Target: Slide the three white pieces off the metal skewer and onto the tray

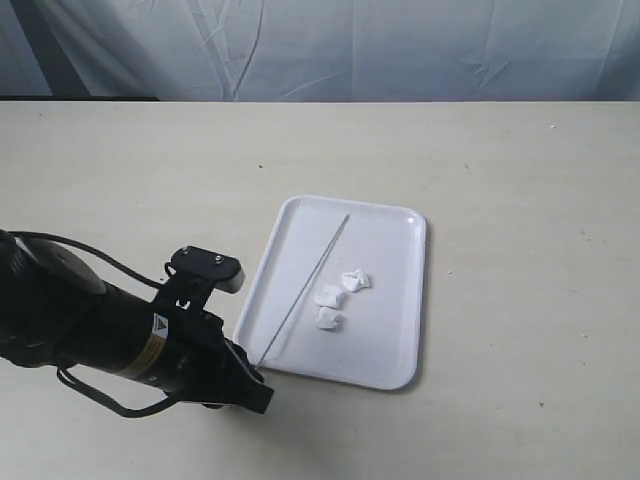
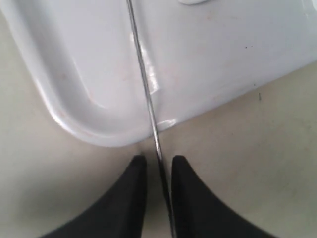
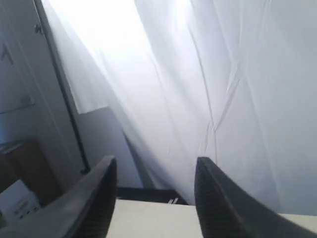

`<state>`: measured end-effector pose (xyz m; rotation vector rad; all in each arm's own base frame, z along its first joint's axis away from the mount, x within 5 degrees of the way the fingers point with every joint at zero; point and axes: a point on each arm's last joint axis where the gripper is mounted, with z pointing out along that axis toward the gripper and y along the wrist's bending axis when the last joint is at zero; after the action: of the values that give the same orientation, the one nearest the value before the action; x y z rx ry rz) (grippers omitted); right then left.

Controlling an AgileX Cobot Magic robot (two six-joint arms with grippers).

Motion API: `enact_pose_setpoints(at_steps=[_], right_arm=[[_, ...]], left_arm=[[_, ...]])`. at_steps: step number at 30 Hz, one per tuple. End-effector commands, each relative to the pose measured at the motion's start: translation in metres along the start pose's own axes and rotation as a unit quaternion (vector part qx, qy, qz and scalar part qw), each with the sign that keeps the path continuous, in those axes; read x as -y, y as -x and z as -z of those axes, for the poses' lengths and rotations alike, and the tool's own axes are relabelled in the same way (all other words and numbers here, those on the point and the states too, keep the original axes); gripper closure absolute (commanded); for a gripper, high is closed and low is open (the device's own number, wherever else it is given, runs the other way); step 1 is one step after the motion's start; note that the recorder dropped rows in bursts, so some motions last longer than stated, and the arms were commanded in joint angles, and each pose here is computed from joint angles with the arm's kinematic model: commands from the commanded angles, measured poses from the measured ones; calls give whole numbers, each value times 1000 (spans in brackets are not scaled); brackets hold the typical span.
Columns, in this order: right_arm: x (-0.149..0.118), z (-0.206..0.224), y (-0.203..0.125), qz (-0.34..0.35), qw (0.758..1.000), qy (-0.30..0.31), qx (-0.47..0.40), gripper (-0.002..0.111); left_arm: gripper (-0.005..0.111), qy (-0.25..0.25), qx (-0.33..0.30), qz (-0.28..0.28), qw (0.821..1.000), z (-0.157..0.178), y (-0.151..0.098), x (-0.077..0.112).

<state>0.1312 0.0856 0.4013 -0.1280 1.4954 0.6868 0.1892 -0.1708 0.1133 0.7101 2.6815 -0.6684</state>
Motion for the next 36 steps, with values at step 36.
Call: enact_pose_setpoints(at_steps=[36], right_arm=[[65,114,-8,70,949,-275,137,61]], left_arm=[[88,94,679,-84,723,286,-99,32]])
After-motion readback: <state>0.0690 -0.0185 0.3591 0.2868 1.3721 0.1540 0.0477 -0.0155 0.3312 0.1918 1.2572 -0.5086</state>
